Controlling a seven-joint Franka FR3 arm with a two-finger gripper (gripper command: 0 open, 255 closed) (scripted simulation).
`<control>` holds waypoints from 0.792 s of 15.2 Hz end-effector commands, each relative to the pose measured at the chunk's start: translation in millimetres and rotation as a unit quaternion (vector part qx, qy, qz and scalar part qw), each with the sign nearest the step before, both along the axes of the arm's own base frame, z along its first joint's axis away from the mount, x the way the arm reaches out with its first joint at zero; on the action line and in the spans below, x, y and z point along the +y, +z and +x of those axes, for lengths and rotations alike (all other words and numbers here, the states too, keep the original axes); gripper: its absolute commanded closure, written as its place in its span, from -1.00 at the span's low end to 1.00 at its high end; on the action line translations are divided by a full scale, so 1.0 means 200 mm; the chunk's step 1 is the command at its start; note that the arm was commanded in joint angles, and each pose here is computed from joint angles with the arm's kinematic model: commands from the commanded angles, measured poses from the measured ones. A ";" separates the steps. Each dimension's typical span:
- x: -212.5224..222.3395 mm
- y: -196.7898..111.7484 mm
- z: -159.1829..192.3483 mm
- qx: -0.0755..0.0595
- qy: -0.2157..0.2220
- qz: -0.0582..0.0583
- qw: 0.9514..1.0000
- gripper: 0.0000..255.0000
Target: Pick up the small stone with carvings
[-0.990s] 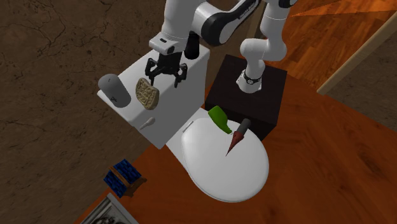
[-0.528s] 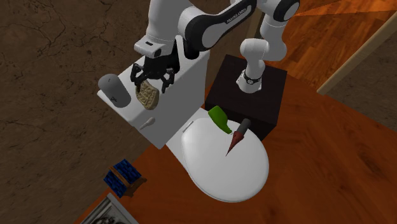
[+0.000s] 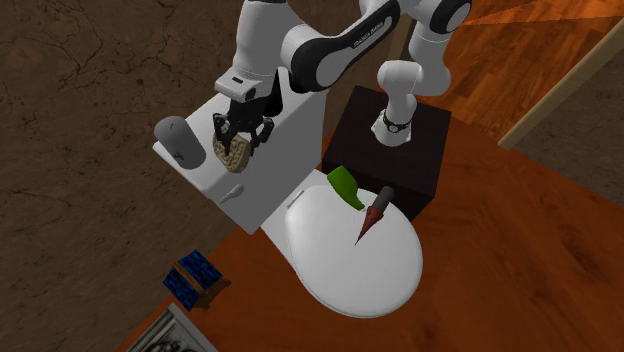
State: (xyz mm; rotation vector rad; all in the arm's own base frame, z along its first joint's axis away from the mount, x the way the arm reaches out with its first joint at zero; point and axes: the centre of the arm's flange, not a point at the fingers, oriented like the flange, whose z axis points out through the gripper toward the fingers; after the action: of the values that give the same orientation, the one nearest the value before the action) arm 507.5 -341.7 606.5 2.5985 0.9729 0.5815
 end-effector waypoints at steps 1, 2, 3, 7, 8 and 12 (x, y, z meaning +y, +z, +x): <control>0.00 0.00 0.00 0.000 0.000 0.000 1.000 1.00; 0.00 0.00 0.00 0.000 0.000 0.000 1.000 1.00; 0.00 0.00 0.00 0.000 0.000 0.000 1.000 1.00; 0.00 0.00 0.00 0.000 0.000 0.000 1.000 1.00; 0.00 0.00 0.00 0.000 0.000 0.000 1.000 1.00; 0.00 0.10 0.00 0.000 0.000 0.000 1.000 1.00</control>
State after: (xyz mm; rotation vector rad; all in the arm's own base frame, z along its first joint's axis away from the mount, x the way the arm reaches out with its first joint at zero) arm 507.0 -341.8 621.2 2.5992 0.9726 0.5804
